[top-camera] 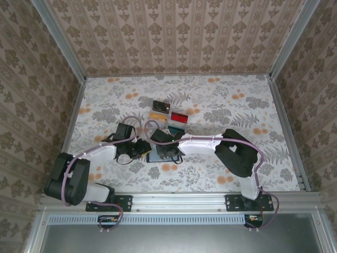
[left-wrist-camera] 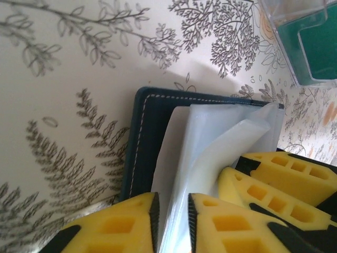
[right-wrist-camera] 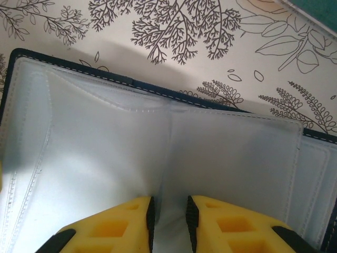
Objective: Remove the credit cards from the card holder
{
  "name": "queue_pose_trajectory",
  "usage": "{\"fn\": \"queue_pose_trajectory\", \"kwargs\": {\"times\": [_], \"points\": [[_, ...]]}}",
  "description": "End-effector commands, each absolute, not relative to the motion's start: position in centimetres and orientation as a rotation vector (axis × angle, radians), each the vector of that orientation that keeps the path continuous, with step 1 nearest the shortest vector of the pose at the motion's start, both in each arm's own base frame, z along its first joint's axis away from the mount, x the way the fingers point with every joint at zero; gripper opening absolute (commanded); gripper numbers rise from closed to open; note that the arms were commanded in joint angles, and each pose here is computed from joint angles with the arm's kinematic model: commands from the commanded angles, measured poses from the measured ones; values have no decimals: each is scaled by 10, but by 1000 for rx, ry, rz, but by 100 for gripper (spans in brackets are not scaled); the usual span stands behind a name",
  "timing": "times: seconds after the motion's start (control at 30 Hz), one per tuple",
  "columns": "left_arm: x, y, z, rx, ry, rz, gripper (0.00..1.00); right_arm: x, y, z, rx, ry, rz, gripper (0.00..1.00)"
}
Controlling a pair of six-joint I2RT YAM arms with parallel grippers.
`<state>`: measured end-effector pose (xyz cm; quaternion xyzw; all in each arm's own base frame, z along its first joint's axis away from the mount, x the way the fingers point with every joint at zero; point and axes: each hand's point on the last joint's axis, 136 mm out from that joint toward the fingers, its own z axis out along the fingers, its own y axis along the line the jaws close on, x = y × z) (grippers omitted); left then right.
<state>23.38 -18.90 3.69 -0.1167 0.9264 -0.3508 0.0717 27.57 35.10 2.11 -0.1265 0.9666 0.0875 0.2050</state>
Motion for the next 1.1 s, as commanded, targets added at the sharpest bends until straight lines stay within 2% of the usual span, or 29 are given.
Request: {"fn": "queue_pose_trajectory", "kwargs": {"times": [0.0,0.27,0.53,0.73,0.87,1.03,1.07], "points": [[238,-199,37,-313,2756,-1124,17,259,323,-13,-368,2804,132,27],[242,-210,49,-277,2694,-1240,2,260,327,-10,-346,2795,211,24],[235,-227,56,-262,2659,-1395,0,261,331,-3,-320,2780,328,24],[237,-227,56,-257,2676,-1370,1,264,333,15,-298,2737,405,26],[242,-218,63,-276,2683,-1305,23,270,333,51,-270,2646,497,33],[251,-188,77,-299,2692,-1089,46,279,323,106,-232,2506,561,51],[252,-179,81,-304,2697,-1026,54,281,318,117,-224,2479,561,54]]}}
